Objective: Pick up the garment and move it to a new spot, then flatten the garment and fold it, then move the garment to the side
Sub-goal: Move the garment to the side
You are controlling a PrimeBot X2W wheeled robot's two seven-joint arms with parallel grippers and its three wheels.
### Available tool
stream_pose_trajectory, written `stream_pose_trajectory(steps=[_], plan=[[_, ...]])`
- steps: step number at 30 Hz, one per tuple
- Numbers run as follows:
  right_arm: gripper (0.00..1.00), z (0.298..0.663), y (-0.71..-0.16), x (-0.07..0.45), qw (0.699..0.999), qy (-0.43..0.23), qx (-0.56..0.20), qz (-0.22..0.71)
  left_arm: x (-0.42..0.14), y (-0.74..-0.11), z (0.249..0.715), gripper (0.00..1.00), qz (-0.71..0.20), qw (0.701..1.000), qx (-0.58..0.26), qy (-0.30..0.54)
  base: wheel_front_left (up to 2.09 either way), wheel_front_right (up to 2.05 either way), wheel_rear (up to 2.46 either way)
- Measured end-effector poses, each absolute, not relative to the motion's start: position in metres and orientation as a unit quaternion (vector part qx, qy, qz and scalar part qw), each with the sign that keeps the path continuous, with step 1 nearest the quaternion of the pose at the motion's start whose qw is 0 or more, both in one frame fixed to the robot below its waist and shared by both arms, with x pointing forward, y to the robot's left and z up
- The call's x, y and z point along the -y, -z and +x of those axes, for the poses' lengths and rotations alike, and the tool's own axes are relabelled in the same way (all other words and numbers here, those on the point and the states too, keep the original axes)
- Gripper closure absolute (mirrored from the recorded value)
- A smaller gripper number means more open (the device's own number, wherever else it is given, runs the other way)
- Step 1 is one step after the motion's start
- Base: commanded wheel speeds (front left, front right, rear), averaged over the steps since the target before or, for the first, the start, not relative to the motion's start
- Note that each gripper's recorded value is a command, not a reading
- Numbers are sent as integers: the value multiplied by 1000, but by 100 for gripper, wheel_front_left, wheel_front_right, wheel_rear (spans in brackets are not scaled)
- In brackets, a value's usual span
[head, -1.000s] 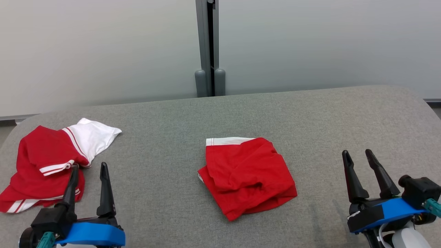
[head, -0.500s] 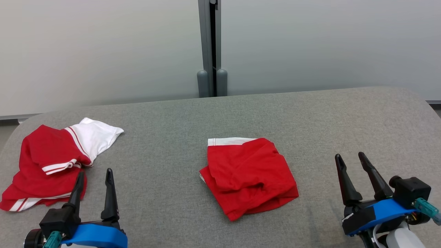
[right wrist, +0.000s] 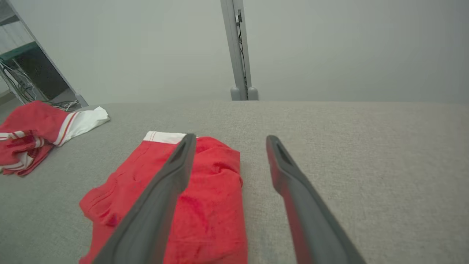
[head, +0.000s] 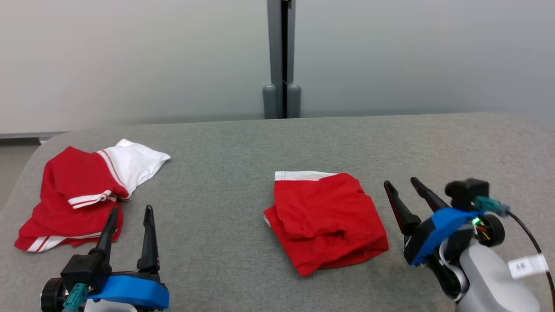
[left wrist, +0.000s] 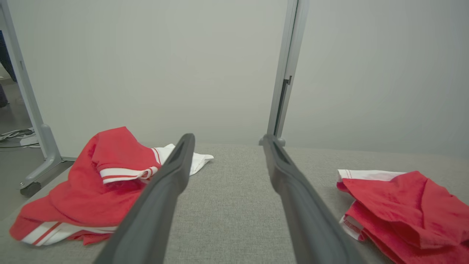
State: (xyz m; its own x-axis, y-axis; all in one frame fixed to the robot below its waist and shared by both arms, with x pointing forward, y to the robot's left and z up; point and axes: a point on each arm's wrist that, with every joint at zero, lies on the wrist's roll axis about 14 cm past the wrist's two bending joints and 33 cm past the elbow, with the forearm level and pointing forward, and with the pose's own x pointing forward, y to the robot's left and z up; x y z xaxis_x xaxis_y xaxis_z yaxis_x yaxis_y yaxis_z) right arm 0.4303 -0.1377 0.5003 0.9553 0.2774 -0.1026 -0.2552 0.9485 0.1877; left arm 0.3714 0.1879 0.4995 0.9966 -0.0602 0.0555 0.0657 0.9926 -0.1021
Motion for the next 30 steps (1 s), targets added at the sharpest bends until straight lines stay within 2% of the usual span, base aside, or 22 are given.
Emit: stream_pose_trajectory(steps=[5,8,11,17,23,24,25,26,30], plan=[[0,452,-475,126,973,-142,-165,76,-197,-499,367,0,-52,998,26,17,0,0,0],[0,456,-447,124,958,-136,-243,74,-203,-496,365,0,-50,998,23,8,0,0,0],[0,460,-431,119,944,-136,-290,77,-209,-494,365,0,-50,999,19,-1,0,0,0],[0,445,-382,110,896,-131,-414,90,-219,-489,366,0,-51,998,12,-17,0,0,0],[0,442,-374,88,879,-157,-440,98,-224,-484,367,0,-52,998,4,-25,0,0,0],[22,442,-375,85,879,-162,-437,100,-224,-485,368,0,-52,998,5,-25,0,0,0],[84,442,-376,83,879,-165,-435,102,-224,-484,368,0,-52,998,5,-25,0,0,0],[100,441,-377,82,880,-168,-433,102,-224,-484,368,0,-52,998,4,-25,0,0,0],[100,450,-391,87,901,-168,-387,104,-220,-486,371,0,-52,998,7,-17,0,0,0]])
